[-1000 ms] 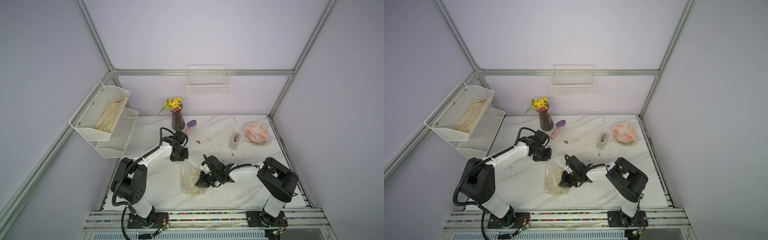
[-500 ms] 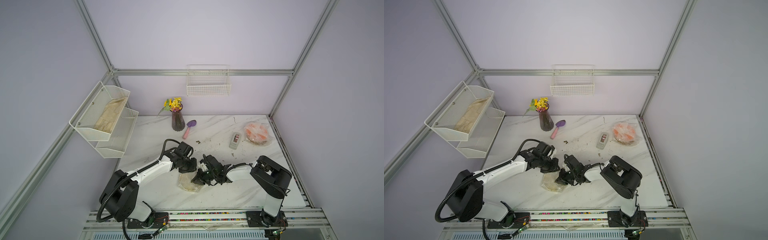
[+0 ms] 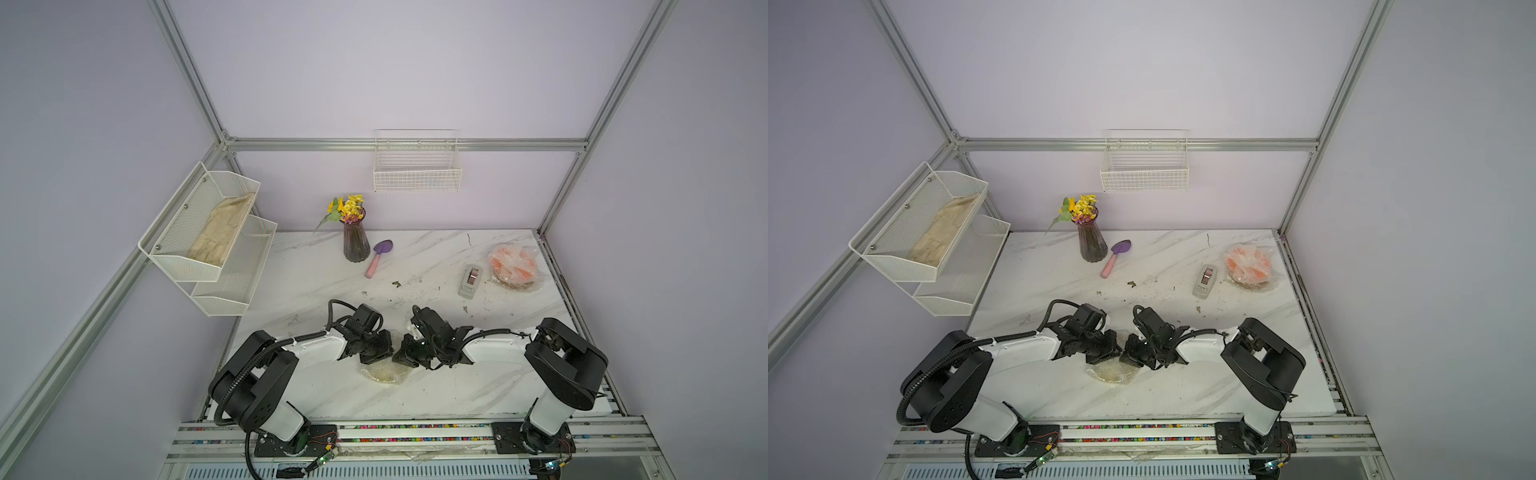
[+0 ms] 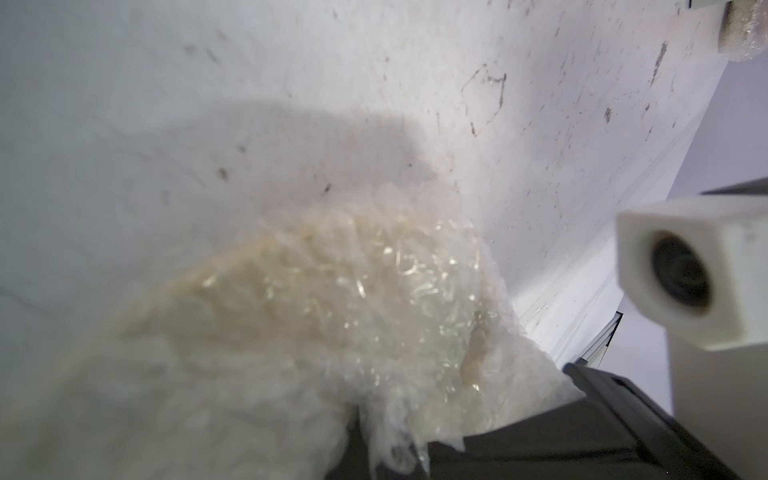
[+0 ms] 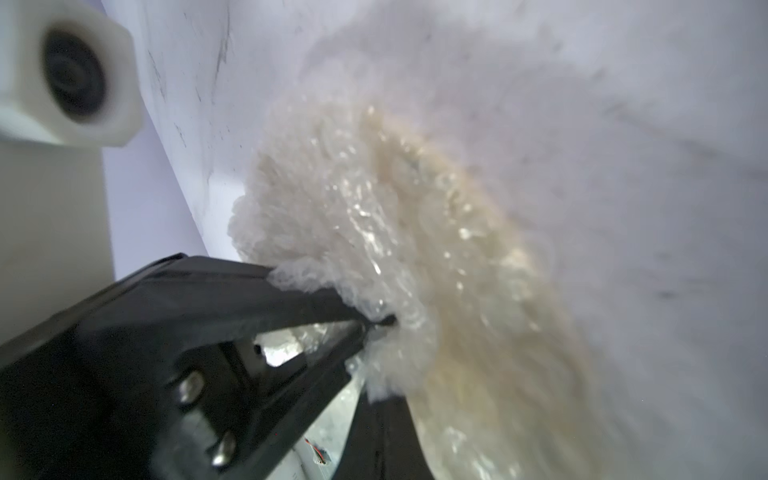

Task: Wrap dinner plates in bubble wrap
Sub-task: Wrap the plate in the bubble wrap.

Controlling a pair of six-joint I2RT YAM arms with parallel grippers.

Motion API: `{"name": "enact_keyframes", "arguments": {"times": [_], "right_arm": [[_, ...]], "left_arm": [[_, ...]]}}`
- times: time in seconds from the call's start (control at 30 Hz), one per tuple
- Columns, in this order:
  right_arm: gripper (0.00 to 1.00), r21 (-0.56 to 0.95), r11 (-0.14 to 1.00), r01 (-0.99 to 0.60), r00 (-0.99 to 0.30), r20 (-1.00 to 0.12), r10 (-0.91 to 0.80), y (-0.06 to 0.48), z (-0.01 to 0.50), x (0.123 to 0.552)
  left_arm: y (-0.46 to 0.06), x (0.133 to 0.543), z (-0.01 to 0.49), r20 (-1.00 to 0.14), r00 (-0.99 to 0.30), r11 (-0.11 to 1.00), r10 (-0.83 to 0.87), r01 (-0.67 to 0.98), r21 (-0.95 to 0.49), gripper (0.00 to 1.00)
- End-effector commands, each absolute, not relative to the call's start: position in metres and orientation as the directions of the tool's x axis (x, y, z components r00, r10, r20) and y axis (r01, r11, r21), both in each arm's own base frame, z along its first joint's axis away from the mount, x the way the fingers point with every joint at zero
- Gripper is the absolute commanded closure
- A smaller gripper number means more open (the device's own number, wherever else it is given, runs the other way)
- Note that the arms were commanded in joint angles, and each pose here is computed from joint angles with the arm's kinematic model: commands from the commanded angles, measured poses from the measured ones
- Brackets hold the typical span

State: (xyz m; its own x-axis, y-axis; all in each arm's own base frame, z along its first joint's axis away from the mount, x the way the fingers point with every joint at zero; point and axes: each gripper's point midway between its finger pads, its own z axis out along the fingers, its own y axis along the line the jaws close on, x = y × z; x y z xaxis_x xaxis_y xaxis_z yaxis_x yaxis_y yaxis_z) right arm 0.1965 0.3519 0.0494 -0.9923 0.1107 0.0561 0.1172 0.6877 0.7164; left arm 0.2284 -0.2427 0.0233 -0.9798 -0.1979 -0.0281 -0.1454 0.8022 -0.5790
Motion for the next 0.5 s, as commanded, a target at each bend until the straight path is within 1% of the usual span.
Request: {"name": "enact_keyframes", "arguments": {"times": [0.0, 0.07, 0.13, 0.2, 0.3, 0.4, 0.47], "right_arm": [[1.00, 0.601, 0.787, 0.141, -0.990, 0.068, 0.126, 0.317, 0.023, 0.199], [1.00, 0.572, 0.805, 0.157, -0.987, 0.114, 0.111, 0.308, 0.003, 0.195], [1.00, 0.522, 0.839, 0.152, -0.988, 0.099, 0.118, 0.298, -0.007, 0.192], [1.00, 0.519, 0.840, 0.156, -0.987, 0.106, 0.118, 0.297, -0.012, 0.185], [1.00, 0.539, 0.822, 0.185, -0.982, 0.126, 0.138, 0.302, -0.014, 0.177], [1.00, 0.533, 0.824, 0.190, -0.982, 0.109, 0.155, 0.299, -0.013, 0.180], [1.00, 0.526, 0.830, 0.188, -0.982, 0.087, 0.167, 0.298, -0.011, 0.184]], "left_arm": [[-0.206, 0.184, -0.029, 0.122, -0.973, 0.894, -0.197, -0.229, -0.385, 0.95], [-0.209, 0.188, -0.027, 0.115, -0.977, 0.900, -0.178, -0.209, -0.383, 0.94], [-0.212, 0.197, -0.021, 0.090, -0.985, 0.909, -0.149, -0.172, -0.379, 0.94], [-0.217, 0.209, -0.008, 0.057, -0.991, 0.916, -0.120, -0.132, -0.380, 0.93], [-0.237, 0.227, 0.029, -0.011, -0.998, 0.900, -0.069, -0.058, -0.432, 0.90], [-0.261, 0.227, 0.064, -0.045, -0.999, 0.866, -0.013, 0.011, -0.499, 0.87], [-0.270, 0.216, 0.073, -0.039, -0.999, 0.849, 0.009, 0.028, -0.527, 0.84]]}}
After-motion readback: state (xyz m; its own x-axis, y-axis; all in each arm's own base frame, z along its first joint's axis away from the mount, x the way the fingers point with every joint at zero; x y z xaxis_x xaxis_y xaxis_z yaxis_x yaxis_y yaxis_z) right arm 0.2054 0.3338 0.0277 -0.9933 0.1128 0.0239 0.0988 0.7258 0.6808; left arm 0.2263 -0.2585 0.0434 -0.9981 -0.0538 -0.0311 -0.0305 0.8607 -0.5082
